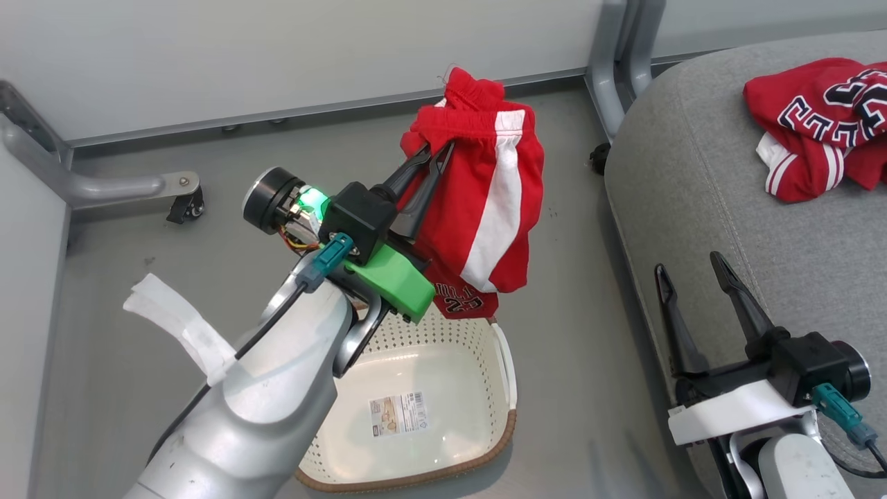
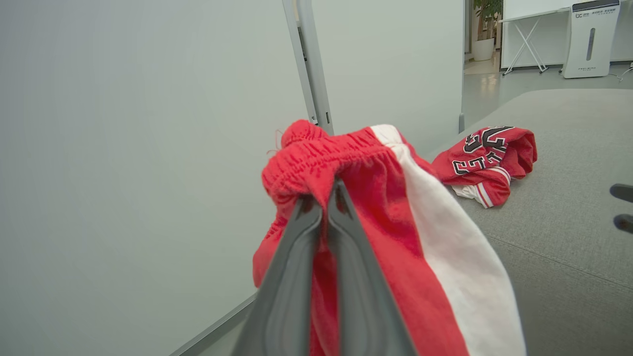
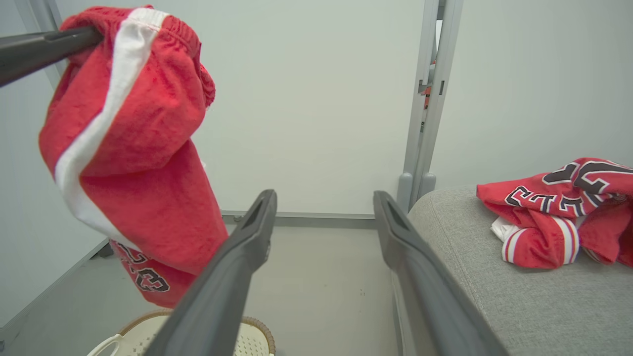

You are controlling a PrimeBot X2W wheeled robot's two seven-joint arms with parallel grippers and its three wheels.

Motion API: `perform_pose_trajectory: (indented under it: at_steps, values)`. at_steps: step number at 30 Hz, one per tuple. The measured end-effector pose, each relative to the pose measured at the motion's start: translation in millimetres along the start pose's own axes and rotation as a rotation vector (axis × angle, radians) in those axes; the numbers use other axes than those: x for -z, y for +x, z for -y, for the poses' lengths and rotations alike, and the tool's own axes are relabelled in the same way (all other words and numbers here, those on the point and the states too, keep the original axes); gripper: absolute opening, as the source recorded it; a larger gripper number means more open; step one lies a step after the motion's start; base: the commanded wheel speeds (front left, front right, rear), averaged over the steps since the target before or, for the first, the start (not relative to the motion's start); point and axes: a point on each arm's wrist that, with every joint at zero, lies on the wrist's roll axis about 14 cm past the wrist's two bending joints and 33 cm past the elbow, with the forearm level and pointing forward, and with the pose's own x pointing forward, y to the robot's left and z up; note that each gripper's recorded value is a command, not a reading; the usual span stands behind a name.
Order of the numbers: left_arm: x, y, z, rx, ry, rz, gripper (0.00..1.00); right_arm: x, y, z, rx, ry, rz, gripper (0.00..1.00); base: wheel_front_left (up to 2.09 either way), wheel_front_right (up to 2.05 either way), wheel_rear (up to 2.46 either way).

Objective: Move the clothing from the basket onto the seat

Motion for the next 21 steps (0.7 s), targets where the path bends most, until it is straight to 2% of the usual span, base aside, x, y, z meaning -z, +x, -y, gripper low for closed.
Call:
perform_pose_trajectory:
  at_steps: [8, 21]
  values:
    - [-8, -1, 0, 0.001, 0.008, 0.02, 0.0, 1, 3, -11, -0.03, 0.019, 0.0, 1.0, 0.0, 0.0, 0.0]
    - [-1, -1, 4, 0.008, -0.006, 0.011, 0.0, -26, 44, -74, -0.232, 0.062, 0.105, 1.0, 0.0, 0.0, 0.0]
